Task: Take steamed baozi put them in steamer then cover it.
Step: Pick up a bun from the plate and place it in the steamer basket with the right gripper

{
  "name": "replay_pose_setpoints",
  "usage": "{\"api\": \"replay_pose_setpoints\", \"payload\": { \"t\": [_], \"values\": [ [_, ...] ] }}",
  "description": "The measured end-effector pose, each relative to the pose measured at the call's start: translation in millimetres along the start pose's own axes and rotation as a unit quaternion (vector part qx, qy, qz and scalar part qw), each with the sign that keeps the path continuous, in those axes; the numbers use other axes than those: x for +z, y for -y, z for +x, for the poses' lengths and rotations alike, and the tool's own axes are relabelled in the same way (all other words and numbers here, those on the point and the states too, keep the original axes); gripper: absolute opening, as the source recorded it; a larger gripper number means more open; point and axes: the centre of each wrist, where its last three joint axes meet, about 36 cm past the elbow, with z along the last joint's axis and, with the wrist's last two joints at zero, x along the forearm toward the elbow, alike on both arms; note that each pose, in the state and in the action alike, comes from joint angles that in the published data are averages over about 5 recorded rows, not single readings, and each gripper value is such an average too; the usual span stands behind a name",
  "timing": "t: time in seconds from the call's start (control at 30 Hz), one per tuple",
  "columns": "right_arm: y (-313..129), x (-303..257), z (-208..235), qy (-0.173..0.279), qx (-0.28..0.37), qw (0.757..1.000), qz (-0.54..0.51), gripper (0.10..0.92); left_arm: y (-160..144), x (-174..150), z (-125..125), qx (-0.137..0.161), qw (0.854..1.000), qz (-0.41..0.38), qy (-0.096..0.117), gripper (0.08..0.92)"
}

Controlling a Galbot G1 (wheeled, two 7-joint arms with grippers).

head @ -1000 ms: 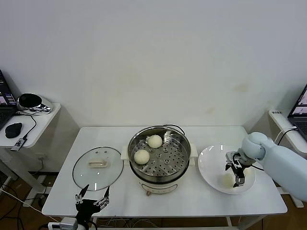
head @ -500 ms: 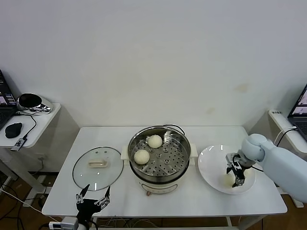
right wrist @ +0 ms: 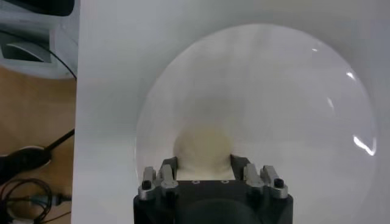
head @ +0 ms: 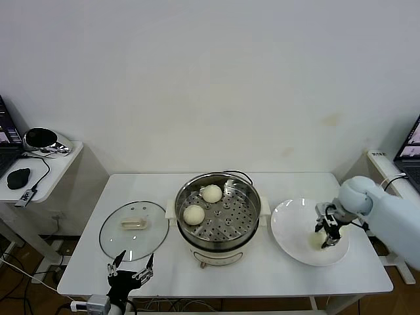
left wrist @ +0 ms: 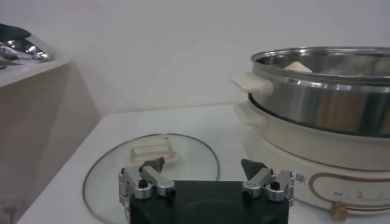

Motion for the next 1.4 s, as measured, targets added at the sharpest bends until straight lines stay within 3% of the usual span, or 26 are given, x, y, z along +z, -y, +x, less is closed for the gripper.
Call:
{"api": "replay_pose_setpoints", "payload": {
  "t": [0.47,0.8,1.07,1.4],
  "values": [
    [58,-62,119,0.051,0.059,0.994,0.078,0.549,-8,-7,1,-0.016,1.000,-0.001,0.014,0.823],
    [92,-148,182,0.094,0.079,0.965,0.232,0.543,-10,-13,11,-0.030,0.999,-0.011,0.024,0.823],
    [107,-218,185,0.095,0.077,0.916,0.382,0.543,-9,-19,17,-0.039,0.998,-0.018,0.035,0.823],
    [95,-298,149,0.085,0.067,0.811,0.575,0.543,-9,-27,22,-0.042,0.998,-0.032,0.043,0.823]
  ]
}}
